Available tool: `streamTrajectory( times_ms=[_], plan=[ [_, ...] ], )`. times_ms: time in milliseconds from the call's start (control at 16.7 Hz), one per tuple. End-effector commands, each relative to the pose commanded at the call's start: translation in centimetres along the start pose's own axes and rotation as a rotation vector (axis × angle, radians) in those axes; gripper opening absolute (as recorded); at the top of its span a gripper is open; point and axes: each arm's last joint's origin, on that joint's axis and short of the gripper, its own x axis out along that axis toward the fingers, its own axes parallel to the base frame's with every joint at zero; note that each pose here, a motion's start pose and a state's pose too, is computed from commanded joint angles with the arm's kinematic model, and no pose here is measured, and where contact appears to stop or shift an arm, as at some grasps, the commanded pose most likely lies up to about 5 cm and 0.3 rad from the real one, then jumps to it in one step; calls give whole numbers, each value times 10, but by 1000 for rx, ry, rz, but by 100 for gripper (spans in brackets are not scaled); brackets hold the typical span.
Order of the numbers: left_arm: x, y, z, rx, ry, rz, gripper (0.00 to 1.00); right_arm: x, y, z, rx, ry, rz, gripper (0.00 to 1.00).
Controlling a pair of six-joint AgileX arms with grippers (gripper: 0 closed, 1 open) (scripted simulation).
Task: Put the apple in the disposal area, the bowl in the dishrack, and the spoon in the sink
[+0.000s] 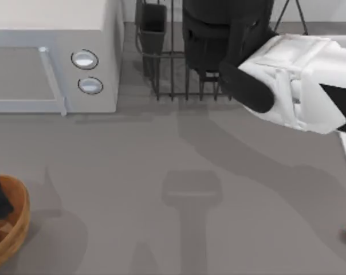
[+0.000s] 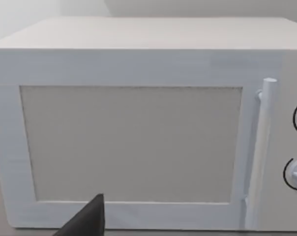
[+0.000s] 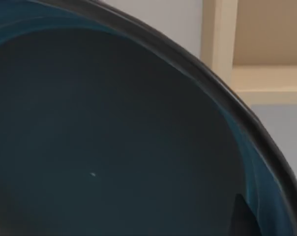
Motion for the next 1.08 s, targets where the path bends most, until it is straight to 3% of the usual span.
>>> streamTrajectory(
  times_ms=[360,660,1080],
  plan=[
    [0,0,0,0,0,0,100,74,-28,-89,-1,-1,5,0],
    [0,0,0,0,0,0,100,79,-32,-95,-3,1,6,0],
    [0,0,0,0,0,0,100,79,-32,-95,-3,1,6,53]
  ],
)
